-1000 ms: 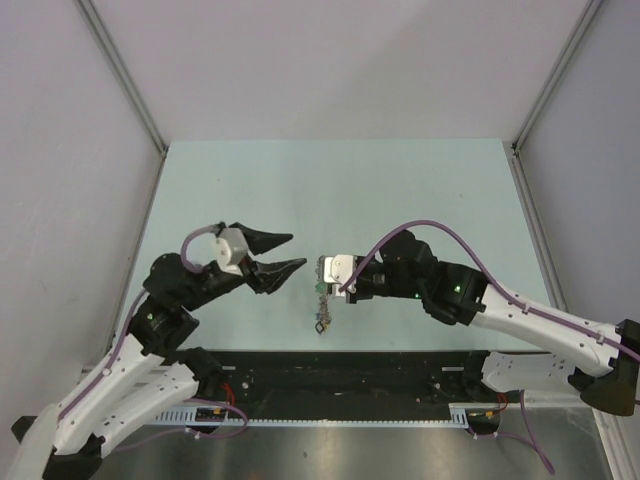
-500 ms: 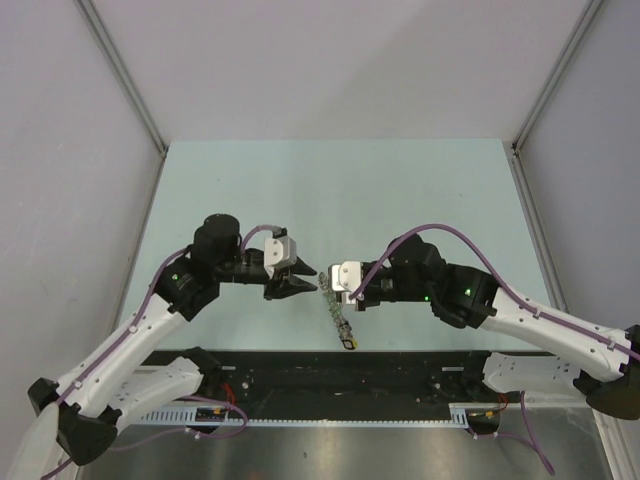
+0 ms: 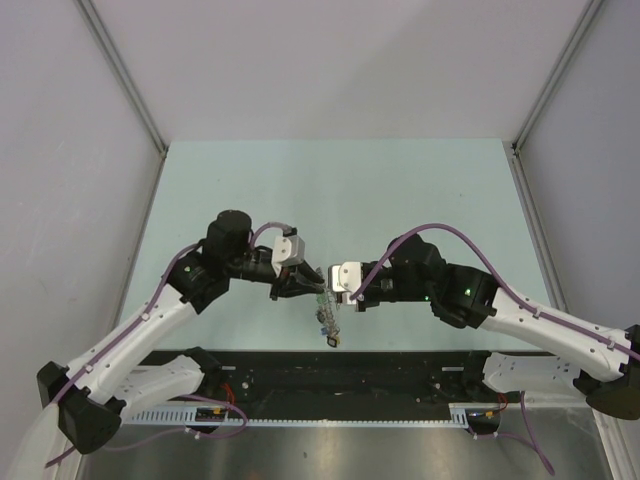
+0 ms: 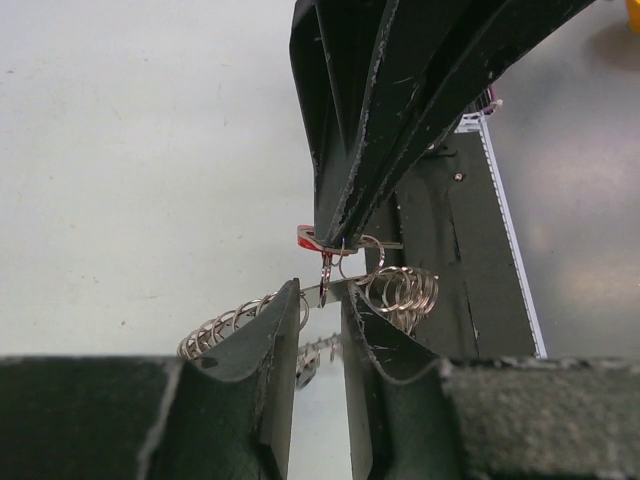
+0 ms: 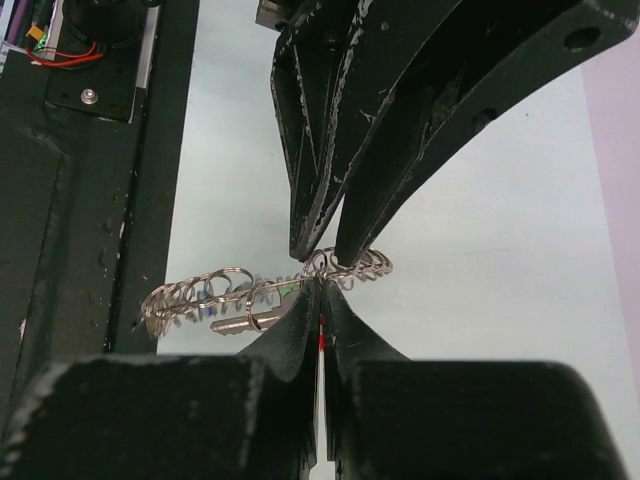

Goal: Put the keys on the keyring

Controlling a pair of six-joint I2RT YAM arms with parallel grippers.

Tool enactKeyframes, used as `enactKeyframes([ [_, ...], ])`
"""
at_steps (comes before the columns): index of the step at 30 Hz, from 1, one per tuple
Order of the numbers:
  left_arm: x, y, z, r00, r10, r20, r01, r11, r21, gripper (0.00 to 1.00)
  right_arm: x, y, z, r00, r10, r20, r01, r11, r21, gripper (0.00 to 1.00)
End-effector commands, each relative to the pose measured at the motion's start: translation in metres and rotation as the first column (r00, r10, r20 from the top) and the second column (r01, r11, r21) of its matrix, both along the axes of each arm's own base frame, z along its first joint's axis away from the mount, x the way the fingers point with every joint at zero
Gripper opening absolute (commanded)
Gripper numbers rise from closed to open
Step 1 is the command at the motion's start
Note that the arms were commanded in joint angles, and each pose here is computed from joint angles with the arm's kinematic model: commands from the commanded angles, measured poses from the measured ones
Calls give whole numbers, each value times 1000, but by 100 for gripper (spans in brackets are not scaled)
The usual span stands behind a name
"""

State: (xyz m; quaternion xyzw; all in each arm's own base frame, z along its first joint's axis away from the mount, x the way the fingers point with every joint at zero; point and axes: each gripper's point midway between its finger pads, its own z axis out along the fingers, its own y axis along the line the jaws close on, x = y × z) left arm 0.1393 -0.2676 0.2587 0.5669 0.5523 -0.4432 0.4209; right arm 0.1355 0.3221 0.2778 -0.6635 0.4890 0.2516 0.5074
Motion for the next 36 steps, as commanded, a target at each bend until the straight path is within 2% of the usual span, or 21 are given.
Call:
enactKeyframes([
  [1, -6, -7, 12, 999, -49, 20, 49, 998, -26, 27, -1, 11, 48, 997, 23, 67, -32, 991, 129, 0],
  [6, -7, -9, 10, 999, -50, 16, 50, 999, -14, 24, -1, 12, 48, 997, 26, 68, -35, 991, 130, 0],
  [8, -8, -11, 12, 998, -53, 22, 54, 998, -22, 20, -1, 11, 47, 998, 24, 65, -32, 991, 128, 0],
  [11, -7, -12, 14, 999, -43, 21, 44, 999, -31, 3, 0, 10, 46, 998, 18, 63, -26, 992, 124, 0],
  [12, -7, -11, 13, 999, -32, 10, 32, 999, -31, 1, 1, 9, 46, 998, 10, 61, -18, 992, 123, 0],
  [16, 3, -8, 16, 997, 81, -8, -81, 995, -52, 0, 7, 0, 44, 997, -44, 59, 38, 994, 107, 0],
  [19, 12, -3, 27, 980, 195, -29, -197, 972, -127, 1, 11, -10, 42, 994, -90, 62, 84, 992, 93, 0],
  [23, 25, 4, 51, 943, 328, -63, -332, 903, -273, 0, 13, -17, 38, 990, -126, 56, 121, 989, 90, 0],
  [25, 32, 11, 52, 908, 397, -133, -419, 854, -310, 0, 13, -18, 39, 990, -129, 52, 123, 987, 105, 0],
  [36, 43, 25, 72, 836, 416, -357, -548, 646, -531, 0, 12, -8, 27, 992, -128, 8, 125, 980, 157, 0],
])
